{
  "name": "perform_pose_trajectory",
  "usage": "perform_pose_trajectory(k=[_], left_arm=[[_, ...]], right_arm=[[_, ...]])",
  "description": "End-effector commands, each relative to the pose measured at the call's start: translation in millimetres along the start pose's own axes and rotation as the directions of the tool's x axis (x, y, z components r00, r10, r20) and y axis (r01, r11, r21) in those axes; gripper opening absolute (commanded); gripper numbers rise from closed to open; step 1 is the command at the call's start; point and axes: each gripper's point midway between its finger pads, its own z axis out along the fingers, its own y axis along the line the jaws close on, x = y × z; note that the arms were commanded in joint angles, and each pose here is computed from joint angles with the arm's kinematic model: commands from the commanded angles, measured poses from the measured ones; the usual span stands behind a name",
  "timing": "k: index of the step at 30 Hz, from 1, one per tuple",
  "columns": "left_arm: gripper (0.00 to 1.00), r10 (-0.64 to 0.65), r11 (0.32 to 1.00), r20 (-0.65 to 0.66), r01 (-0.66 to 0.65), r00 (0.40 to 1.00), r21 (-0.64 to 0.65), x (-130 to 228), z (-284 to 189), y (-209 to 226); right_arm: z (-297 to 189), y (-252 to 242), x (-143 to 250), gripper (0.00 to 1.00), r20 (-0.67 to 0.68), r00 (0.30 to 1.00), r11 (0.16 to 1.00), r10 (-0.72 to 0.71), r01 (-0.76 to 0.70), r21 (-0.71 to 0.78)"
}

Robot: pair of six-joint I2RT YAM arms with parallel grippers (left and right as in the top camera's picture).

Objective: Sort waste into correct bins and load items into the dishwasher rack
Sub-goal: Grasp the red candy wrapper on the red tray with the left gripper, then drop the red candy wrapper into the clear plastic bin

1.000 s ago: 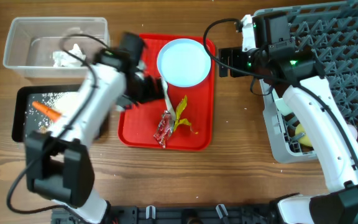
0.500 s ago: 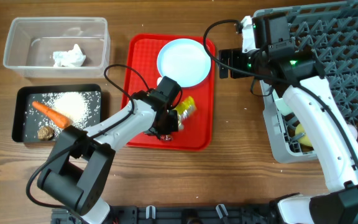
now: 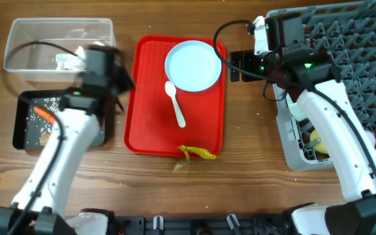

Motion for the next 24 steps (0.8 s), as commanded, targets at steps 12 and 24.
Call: perform_pose_trajectory(k=[12, 24], left_arm=[[1.0, -0.169, 0.961, 0.235, 0.213, 0.957, -0.177, -85.6, 99.2, 127.0], [0.93, 0.359, 0.927, -0.464, -0.252, 0.81, 0.277, 133.2, -46.3, -30.2]], right_arm=[[2.0, -2.6, -2.2, 1.0, 0.005, 1.0, 1.0, -0.005, 0.004, 0.015], [2.0, -2.4, -3.9, 1.0, 0.011, 1.0, 1.0, -0.004, 0.004, 0.014]])
